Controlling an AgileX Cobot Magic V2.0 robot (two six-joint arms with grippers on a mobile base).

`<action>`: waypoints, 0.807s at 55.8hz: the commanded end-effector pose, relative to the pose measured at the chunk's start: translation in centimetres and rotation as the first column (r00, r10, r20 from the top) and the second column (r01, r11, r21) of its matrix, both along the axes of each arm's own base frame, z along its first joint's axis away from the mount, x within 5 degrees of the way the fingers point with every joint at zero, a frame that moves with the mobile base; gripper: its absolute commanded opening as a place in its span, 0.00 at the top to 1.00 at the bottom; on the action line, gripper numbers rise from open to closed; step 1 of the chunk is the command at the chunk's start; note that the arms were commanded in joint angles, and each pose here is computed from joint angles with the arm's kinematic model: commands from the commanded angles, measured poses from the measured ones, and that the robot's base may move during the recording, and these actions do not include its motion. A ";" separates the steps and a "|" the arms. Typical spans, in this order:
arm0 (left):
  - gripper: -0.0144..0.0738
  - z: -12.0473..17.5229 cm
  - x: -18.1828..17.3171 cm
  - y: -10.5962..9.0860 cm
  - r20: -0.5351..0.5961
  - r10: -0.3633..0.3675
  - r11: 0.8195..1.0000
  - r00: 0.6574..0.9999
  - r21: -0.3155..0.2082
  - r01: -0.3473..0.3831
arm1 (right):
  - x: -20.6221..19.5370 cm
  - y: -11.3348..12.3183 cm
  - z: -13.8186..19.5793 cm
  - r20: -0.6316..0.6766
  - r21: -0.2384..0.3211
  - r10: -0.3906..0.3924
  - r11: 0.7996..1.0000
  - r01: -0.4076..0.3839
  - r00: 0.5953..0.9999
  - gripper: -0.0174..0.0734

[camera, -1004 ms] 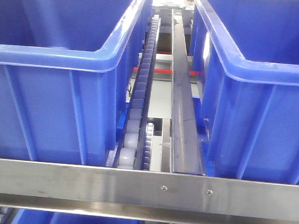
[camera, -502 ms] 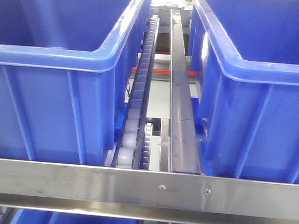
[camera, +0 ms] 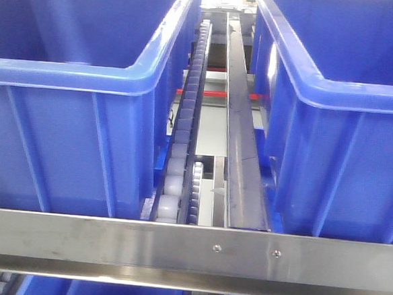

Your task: Pick and sort blue part to right shelf

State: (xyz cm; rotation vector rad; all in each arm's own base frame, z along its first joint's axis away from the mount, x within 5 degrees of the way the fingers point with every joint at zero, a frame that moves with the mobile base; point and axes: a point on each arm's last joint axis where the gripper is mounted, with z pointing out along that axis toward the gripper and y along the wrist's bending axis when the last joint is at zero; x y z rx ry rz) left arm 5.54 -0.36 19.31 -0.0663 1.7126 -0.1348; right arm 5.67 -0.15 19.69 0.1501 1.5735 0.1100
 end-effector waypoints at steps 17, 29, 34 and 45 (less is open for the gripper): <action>0.70 -0.3 0.0 0.1 0.078 0.009 1.000 0.997 -0.019 -0.008 | -0.2 0.0 1.2 0.120 -0.007 -0.002 1.000 0.003 0.993 0.75; 0.70 -0.3 0.0 0.1 0.078 0.009 1.000 0.997 -0.019 -0.008 | -0.2 0.0 1.2 0.120 -0.007 -0.002 1.000 0.003 0.993 0.75; 0.70 -0.3 0.0 0.1 0.078 0.009 1.000 0.997 -0.019 -0.008 | -0.2 0.0 1.2 0.120 -0.007 -0.002 1.000 0.003 0.993 0.75; 0.70 -0.3 0.0 0.1 0.078 0.009 1.000 0.997 -0.019 -0.008 | -0.2 0.0 1.2 0.120 -0.007 -0.002 1.000 0.003 0.993 0.75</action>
